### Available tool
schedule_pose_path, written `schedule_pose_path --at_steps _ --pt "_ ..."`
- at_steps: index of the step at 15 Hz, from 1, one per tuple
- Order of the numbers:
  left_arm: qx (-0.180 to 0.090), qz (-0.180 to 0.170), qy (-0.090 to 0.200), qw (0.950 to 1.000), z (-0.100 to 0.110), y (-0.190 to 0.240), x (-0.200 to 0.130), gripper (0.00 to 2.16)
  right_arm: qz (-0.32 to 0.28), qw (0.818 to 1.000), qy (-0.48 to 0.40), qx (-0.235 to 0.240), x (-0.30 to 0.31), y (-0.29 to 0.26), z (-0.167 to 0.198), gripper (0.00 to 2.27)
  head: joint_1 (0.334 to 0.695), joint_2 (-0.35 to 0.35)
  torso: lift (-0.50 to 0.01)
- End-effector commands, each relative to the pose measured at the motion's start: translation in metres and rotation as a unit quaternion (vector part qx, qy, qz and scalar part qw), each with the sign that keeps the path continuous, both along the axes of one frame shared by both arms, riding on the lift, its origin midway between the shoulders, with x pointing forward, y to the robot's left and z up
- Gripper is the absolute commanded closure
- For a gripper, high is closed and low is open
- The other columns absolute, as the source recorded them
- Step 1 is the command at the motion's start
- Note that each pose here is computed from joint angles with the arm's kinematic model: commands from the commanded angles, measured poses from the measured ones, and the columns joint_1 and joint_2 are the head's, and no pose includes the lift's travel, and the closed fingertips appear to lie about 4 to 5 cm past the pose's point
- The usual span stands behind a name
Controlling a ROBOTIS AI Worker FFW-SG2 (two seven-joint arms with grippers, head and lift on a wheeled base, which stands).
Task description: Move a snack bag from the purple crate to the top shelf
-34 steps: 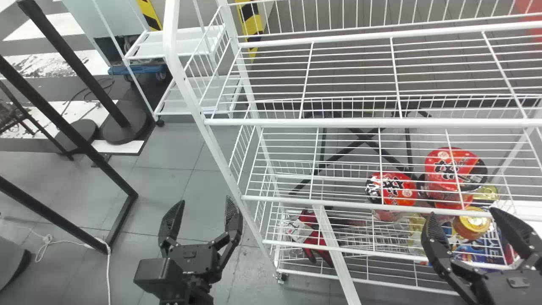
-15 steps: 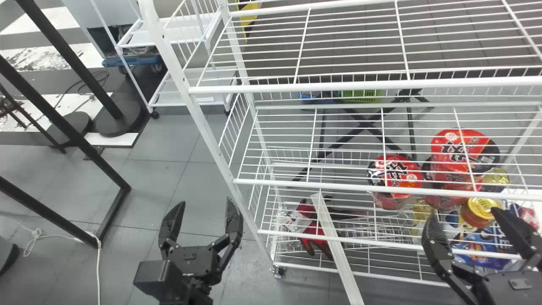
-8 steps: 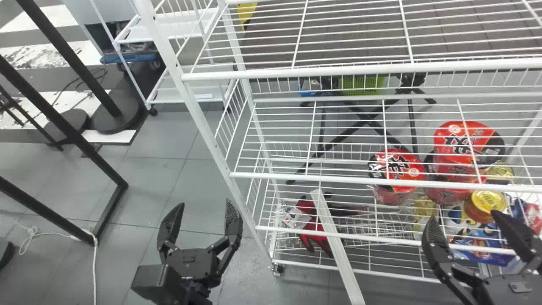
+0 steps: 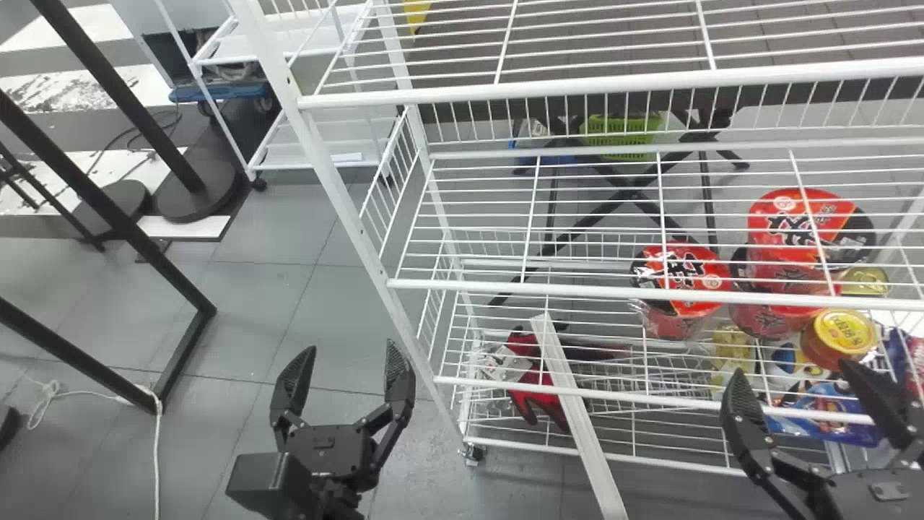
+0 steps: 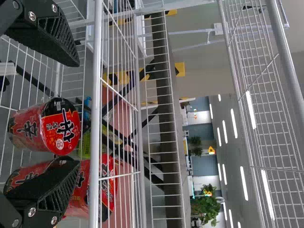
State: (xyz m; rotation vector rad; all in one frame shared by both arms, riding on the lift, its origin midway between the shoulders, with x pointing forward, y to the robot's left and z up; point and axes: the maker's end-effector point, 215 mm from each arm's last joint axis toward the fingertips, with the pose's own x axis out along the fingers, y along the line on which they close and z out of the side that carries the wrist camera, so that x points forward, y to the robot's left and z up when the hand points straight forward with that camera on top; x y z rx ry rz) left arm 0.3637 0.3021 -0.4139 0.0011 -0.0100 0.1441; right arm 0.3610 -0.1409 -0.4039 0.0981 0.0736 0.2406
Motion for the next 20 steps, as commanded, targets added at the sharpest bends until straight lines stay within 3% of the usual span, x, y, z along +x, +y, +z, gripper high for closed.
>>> schedule_pose_path --at_steps 1,20 --pt "0.000 0.000 0.000 1.0000 -0.0007 0.0003 0.0014 0.08 0.000 1.000 0.000 -0.001 0.0018 0.0000 -0.0007 0.08 0.695 0.252 -0.350" --pt "-0.001 0.002 0.002 1.0000 -0.0046 0.0009 0.0035 0.08 0.000 1.000 0.004 -0.001 0.0040 -0.0001 -0.0068 0.08 0.695 0.250 -0.426"
